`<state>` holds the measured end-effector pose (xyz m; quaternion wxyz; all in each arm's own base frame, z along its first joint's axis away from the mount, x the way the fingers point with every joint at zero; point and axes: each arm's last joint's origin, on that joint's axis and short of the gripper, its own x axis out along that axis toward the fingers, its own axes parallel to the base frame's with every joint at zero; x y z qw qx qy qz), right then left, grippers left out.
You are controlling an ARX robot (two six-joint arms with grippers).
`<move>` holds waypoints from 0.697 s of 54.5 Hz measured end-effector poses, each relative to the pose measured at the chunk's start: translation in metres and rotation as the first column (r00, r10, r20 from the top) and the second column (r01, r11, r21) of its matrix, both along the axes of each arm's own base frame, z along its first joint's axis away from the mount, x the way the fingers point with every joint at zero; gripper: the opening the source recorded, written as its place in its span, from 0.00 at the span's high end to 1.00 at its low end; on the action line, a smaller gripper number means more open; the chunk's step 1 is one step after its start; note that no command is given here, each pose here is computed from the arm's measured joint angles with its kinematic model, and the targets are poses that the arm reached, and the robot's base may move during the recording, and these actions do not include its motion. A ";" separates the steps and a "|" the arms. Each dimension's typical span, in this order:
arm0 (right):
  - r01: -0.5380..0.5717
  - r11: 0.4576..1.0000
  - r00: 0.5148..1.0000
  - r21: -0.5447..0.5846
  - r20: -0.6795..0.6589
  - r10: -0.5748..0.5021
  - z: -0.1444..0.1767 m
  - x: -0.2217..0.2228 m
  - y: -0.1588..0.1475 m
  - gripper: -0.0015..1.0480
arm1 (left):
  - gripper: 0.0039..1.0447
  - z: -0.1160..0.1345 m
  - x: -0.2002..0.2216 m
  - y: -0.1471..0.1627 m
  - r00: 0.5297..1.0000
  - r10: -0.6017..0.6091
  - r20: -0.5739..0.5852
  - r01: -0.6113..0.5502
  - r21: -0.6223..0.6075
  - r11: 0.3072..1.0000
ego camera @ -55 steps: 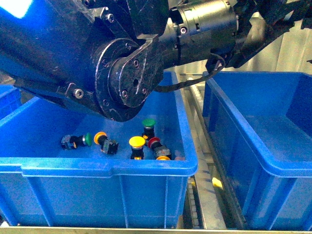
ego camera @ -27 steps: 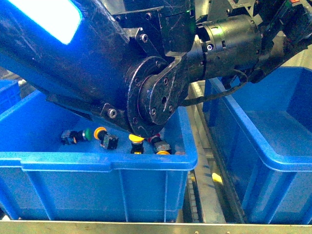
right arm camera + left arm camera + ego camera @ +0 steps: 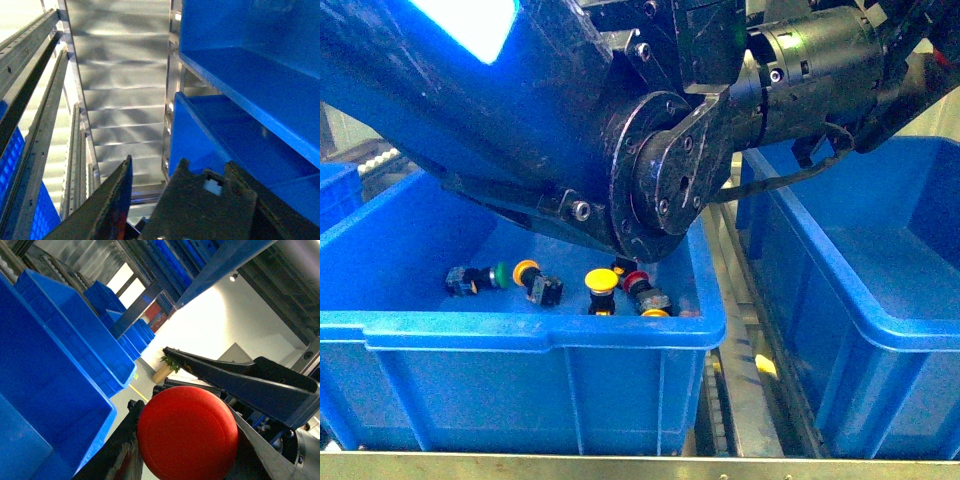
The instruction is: Pick red and yellow buttons and place in box
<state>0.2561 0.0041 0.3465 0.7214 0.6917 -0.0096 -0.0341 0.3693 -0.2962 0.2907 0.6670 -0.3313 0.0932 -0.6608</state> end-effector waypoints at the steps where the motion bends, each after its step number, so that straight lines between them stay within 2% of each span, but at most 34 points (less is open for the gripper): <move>1: 0.001 1.000 1.000 0.000 0.000 -0.001 0.000 0.000 0.000 0.61 | 0.69 0.000 0.000 0.000 1.000 0.001 0.001 -0.001 0.002 1.000; 4: 0.004 1.000 1.000 0.000 0.000 -0.004 0.000 0.000 -0.001 0.64 | 0.69 0.000 0.000 0.000 1.000 0.003 0.007 -0.003 0.006 1.000; 16: 0.025 1.000 1.000 -0.009 -0.004 -0.025 -0.004 0.000 -0.005 0.65 | 0.68 -0.001 0.001 -0.001 1.000 0.011 0.019 -0.011 0.017 1.000; 21: 0.038 0.999 0.999 -0.025 -0.009 -0.038 -0.007 0.000 -0.007 0.66 | 0.55 -0.003 0.002 0.000 1.000 0.023 0.002 -0.023 0.026 0.999; 27: 0.075 0.995 0.997 -0.060 -0.017 -0.076 -0.015 0.000 -0.014 0.66 | 0.31 -0.002 0.007 0.006 0.998 0.064 -0.002 -0.064 0.029 0.998; 35: 0.094 0.991 0.995 -0.091 -0.025 -0.097 -0.023 0.001 -0.020 0.66 | 0.09 0.002 0.004 0.015 0.997 0.083 0.009 -0.083 0.054 0.995; 38: 0.099 0.990 0.994 -0.098 -0.031 -0.102 -0.025 0.002 -0.022 0.66 | 0.06 0.005 0.000 0.019 0.996 0.093 0.015 -0.094 0.051 0.994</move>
